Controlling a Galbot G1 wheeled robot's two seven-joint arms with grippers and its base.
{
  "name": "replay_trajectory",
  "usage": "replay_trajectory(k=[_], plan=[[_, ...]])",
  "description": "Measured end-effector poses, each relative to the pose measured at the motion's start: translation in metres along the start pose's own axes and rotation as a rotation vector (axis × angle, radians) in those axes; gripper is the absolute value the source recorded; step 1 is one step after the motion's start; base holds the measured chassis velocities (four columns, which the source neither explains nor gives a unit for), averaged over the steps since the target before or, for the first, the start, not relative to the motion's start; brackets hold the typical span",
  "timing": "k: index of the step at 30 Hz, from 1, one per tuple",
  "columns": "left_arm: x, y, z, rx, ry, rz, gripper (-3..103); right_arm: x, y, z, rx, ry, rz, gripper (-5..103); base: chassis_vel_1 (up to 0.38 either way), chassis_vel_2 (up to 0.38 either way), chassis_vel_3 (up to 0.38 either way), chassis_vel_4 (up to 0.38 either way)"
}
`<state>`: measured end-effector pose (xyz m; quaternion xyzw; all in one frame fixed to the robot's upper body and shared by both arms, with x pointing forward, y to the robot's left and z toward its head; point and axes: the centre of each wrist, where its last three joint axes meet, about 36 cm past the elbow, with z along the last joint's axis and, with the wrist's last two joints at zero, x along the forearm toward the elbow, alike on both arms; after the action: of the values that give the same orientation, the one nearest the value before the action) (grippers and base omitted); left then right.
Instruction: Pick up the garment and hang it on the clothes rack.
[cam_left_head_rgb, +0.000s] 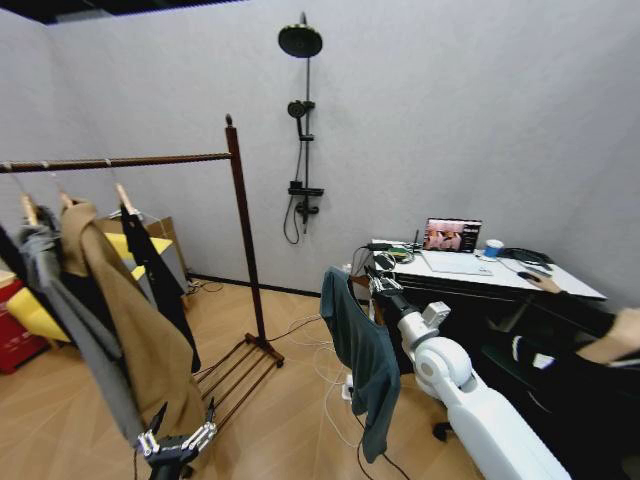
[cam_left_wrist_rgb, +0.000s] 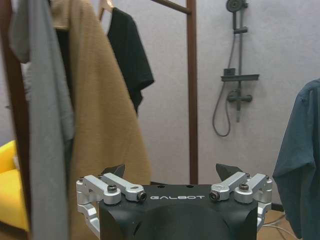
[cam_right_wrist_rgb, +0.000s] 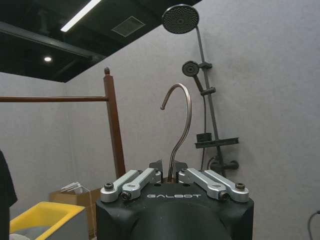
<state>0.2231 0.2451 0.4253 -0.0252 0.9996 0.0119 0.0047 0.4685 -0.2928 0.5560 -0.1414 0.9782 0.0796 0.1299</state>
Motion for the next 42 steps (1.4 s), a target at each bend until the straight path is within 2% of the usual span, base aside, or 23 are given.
replay_trajectory(k=[14,22,32,42], plan=[[0.0,0.0,0.0,0.0,0.0,0.0,100,0.001,-0.006,-0.014,0.032,-0.03,-0.013,10,0.122,0.123,0.125,0.117],[0.0,0.0,0.0,0.0,0.0,0.0,100,0.0,-0.015,-0.018,0.06,-0.008,0.02,10,0.105,0.084,0.108,0.109],[0.0,0.0,0.0,0.0,0.0,0.0,100,-0.009,-0.004,-0.016,0.064,-0.013,-0.014,10,-0.024,0.028,0.024,-0.028],[0.0,0.0,0.0,0.0,0.0,0.0,100,-0.017,0.002,-0.016,0.057,-0.024,-0.03,10,-0.167,0.186,0.185,-0.182]])
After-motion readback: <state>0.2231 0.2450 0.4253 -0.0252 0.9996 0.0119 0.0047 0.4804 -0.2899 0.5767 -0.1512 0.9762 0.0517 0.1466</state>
